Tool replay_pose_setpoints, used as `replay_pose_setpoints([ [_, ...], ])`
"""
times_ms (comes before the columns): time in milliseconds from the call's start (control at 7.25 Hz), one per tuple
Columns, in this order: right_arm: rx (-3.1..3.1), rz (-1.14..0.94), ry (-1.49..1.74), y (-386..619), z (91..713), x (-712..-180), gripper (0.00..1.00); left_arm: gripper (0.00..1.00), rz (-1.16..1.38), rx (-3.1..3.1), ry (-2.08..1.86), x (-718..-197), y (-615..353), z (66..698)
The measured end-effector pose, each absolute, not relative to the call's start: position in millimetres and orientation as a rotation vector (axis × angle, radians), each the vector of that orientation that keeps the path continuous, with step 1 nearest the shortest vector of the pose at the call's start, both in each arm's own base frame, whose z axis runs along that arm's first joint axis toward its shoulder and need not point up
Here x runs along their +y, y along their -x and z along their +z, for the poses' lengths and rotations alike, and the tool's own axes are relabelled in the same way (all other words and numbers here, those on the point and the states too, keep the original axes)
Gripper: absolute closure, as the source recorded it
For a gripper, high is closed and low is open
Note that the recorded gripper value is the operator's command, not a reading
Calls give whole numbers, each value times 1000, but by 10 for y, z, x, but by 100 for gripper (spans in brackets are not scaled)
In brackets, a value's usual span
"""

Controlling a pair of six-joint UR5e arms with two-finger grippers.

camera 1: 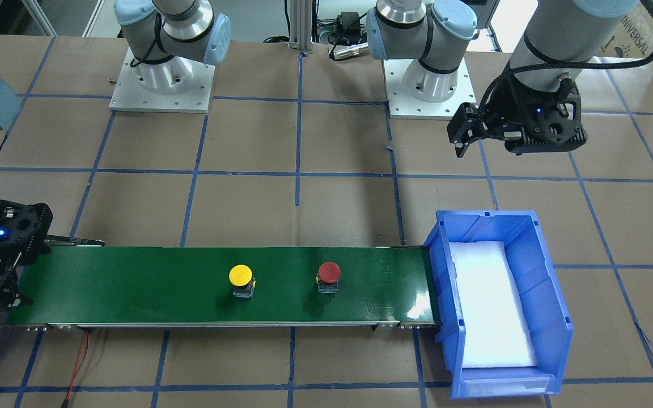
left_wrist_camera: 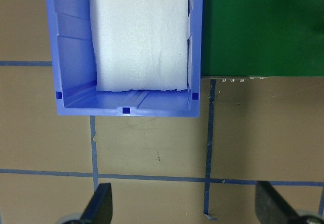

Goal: Transport two buttons from left to right

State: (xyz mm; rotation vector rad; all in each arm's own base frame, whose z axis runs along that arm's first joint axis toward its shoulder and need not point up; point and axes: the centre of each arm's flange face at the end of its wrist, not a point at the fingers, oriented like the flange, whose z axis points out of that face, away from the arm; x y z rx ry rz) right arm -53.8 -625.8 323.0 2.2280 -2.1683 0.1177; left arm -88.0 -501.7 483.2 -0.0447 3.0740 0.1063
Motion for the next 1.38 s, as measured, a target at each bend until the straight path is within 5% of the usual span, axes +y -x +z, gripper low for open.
replay_pose_setpoints([
  [1379, -2158, 105, -2248, 477, 3198, -6252, 3, 0, 97, 3115, 151, -4997, 1017, 4798],
])
